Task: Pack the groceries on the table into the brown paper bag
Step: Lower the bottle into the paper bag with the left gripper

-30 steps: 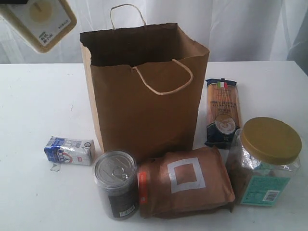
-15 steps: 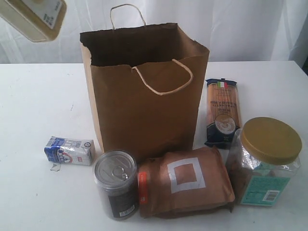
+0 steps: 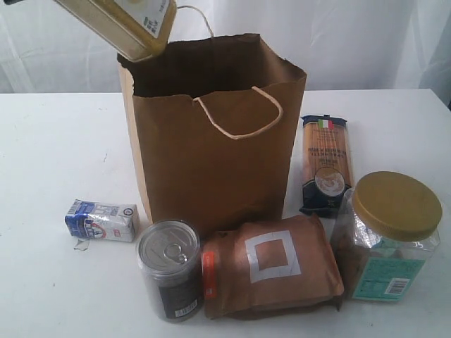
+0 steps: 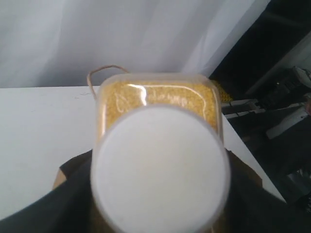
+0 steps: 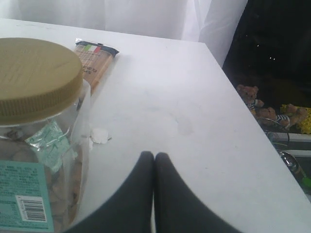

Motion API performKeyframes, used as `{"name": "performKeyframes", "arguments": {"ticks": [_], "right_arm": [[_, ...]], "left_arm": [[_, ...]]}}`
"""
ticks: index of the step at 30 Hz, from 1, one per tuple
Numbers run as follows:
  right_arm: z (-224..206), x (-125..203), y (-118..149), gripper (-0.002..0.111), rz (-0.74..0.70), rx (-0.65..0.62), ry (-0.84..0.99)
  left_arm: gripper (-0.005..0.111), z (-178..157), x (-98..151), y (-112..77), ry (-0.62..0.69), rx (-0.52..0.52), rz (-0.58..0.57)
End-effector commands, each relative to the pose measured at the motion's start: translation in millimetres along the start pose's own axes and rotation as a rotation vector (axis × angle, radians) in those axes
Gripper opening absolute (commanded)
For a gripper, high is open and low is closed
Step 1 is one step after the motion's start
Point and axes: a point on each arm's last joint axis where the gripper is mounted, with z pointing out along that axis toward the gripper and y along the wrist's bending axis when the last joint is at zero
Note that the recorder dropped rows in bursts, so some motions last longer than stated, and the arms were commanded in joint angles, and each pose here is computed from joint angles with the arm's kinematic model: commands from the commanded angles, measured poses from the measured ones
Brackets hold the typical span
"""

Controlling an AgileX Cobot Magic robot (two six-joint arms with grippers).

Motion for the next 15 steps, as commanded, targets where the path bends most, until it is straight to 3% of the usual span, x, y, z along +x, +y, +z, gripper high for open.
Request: {"name": "performKeyframes", "arguments": {"ticks": [1,15], "right_arm": [[-0.2,-0.4,-0.1,0.0,-0.002,0.001,-0.009],[-0.2,-0.4,-0.1,0.0,-0.002,0.001,-0.009]], "left_arm": [[0.0,-1.9,-10.4,-9.5,-0.076,0.089,-0.032],[0.0,20.9,3.3,-3.8,0.044,0.19,0.092]]}}
